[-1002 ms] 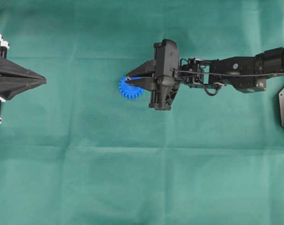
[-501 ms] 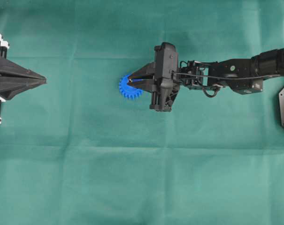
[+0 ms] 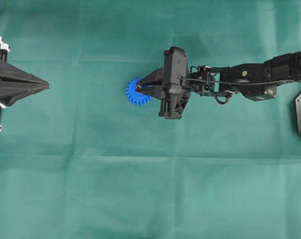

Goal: Insert the shaft placed at a random location into the center hole of the small gear at another random location.
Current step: 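Align and lower the held shaft into the gear's center hole, then open the right gripper and raise it off the inserted shaft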

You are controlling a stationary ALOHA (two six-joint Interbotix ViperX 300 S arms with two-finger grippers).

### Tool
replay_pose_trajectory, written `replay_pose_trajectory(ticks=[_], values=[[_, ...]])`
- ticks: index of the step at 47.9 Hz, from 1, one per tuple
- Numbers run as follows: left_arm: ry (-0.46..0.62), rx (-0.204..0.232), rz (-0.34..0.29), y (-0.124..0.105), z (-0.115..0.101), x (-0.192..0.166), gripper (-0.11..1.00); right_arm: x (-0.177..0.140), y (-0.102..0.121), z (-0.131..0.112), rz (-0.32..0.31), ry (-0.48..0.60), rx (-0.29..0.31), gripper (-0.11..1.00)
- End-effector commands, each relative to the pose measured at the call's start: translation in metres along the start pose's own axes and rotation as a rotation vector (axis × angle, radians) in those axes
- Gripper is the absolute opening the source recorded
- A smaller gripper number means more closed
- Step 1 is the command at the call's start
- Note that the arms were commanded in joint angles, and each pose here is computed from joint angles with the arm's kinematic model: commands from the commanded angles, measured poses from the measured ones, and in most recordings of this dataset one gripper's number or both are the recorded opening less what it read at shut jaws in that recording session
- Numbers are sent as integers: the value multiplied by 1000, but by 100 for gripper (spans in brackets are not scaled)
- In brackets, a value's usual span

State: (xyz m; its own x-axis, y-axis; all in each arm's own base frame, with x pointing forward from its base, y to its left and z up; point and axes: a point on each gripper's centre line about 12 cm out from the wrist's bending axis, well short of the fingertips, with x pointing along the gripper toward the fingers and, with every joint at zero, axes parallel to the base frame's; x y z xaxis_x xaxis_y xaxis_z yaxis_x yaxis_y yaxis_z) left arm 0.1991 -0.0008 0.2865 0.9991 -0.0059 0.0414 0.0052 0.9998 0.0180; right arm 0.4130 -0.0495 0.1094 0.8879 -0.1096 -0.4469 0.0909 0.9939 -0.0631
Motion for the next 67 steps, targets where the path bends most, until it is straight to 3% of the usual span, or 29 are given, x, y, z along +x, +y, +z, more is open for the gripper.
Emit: replay_pose_trajectory(ticks=[1, 10, 22, 31, 47, 67], values=[[-17, 5, 1, 0, 7, 3, 0, -1, -2, 10, -5, -29, 0, 14], [-17, 5, 1, 0, 7, 3, 0, -1, -2, 11, -5, -30, -1, 18], [-15, 5, 1, 0, 6, 3, 0, -1, -1, 12, -3, -34, -5, 85], [-17, 3, 1, 0, 7, 3, 0, -1, 0, 16, -2, -43, -7, 78], [-15, 2, 1, 0, 7, 3, 0, -21, -1, 46, -3, -107, -7, 78], [-15, 0, 1, 0, 7, 3, 0, -27, -1, 41, -2, -80, 11, 77]])
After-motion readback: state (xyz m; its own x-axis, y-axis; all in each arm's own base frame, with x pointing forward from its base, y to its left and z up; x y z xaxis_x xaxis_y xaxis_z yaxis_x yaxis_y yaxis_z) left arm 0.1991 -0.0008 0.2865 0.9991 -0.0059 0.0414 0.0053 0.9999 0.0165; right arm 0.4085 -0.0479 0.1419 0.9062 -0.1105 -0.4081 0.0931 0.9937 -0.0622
